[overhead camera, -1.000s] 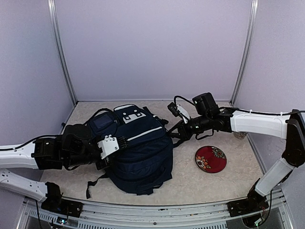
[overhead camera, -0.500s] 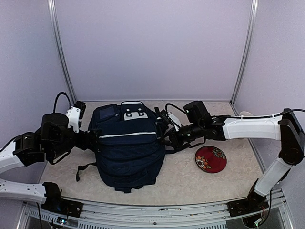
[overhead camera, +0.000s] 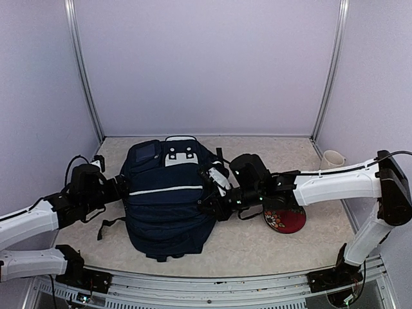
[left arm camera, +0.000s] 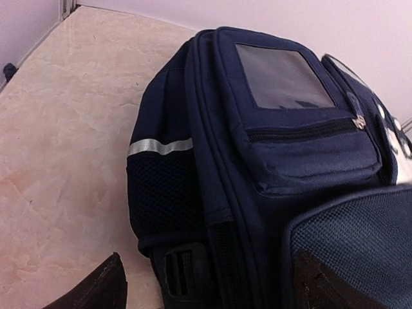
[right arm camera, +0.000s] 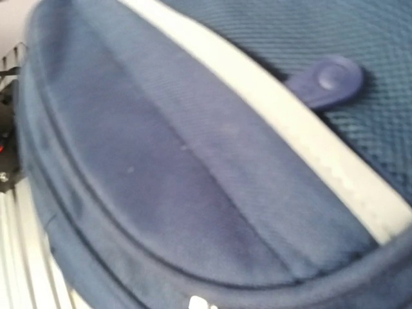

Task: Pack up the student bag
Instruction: Hold the upper front pocket of the student bag.

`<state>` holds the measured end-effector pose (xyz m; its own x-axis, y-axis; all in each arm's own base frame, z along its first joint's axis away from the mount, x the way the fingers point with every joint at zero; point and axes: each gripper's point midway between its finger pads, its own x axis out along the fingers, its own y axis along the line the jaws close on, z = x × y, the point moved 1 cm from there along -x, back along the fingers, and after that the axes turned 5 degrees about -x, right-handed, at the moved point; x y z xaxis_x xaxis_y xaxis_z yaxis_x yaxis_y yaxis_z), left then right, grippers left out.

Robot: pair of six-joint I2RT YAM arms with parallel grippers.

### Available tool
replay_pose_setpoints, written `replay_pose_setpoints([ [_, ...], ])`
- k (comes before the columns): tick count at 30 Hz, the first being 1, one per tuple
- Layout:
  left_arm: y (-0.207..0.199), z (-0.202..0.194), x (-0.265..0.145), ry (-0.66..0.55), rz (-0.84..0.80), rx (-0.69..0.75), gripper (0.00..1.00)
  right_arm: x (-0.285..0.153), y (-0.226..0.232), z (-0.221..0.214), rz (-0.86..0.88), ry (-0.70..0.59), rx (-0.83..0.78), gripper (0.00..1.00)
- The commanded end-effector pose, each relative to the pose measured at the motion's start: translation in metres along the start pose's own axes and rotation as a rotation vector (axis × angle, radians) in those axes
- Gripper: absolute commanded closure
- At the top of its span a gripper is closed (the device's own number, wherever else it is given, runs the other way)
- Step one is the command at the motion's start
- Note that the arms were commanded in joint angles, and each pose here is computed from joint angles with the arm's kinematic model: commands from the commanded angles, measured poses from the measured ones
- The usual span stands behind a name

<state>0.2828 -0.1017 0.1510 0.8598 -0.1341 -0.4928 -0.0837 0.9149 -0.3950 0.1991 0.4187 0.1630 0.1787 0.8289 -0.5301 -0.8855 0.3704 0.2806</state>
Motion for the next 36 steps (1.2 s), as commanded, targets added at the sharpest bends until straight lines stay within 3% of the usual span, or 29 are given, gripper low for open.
replay_pose_setpoints([
  [1,-0.024,0.016,0.018,-0.052,-0.164,-0.062,0.14,0.001,0.042,-0.008,0.042,-0.009,0.027,1.0],
  [5,-0.042,0.041,0.033,-0.06,-0.175,-0.019,0.12,0.008,0.078,-0.008,0.119,0.001,0.012,1.0],
  [7,-0.057,0.064,0.022,-0.084,-0.187,0.007,0.15,0.006,0.087,-0.003,0.169,-0.012,0.018,1.0],
  [11,-0.096,0.113,-0.056,-0.359,-0.226,0.158,0.12,0.005,0.077,0.004,0.141,-0.014,-0.011,1.0],
  [14,-0.118,0.126,-0.117,-0.486,-0.289,0.233,0.12,0.005,0.076,0.008,0.178,-0.016,-0.019,1.0],
  [17,-0.152,0.101,-0.145,-0.451,-0.43,0.385,0.13,0.004,0.073,0.011,0.186,-0.017,-0.026,1.0],
  [22,-0.208,-0.042,-0.163,-0.164,-0.651,0.981,0.16,-0.004,0.064,0.011,0.169,-0.022,-0.012,1.0],
  [26,-0.202,-0.112,-0.155,-0.089,-0.617,1.346,0.17,-0.008,0.059,0.007,0.173,-0.022,0.018,1.0],
  [29,-0.198,-0.112,-0.131,-0.089,-0.551,1.421,0.22,-0.007,0.059,0.005,0.176,-0.021,0.034,1.0],
  [33,-0.201,-0.086,-0.108,-0.106,-0.55,1.372,0.36,-0.008,0.059,0.002,0.186,-0.03,0.054,1.0],
  [36,-0.198,-0.081,-0.095,-0.094,-0.521,1.367,0.41,-0.009,0.06,0.002,0.189,-0.036,0.056,1.0],
])
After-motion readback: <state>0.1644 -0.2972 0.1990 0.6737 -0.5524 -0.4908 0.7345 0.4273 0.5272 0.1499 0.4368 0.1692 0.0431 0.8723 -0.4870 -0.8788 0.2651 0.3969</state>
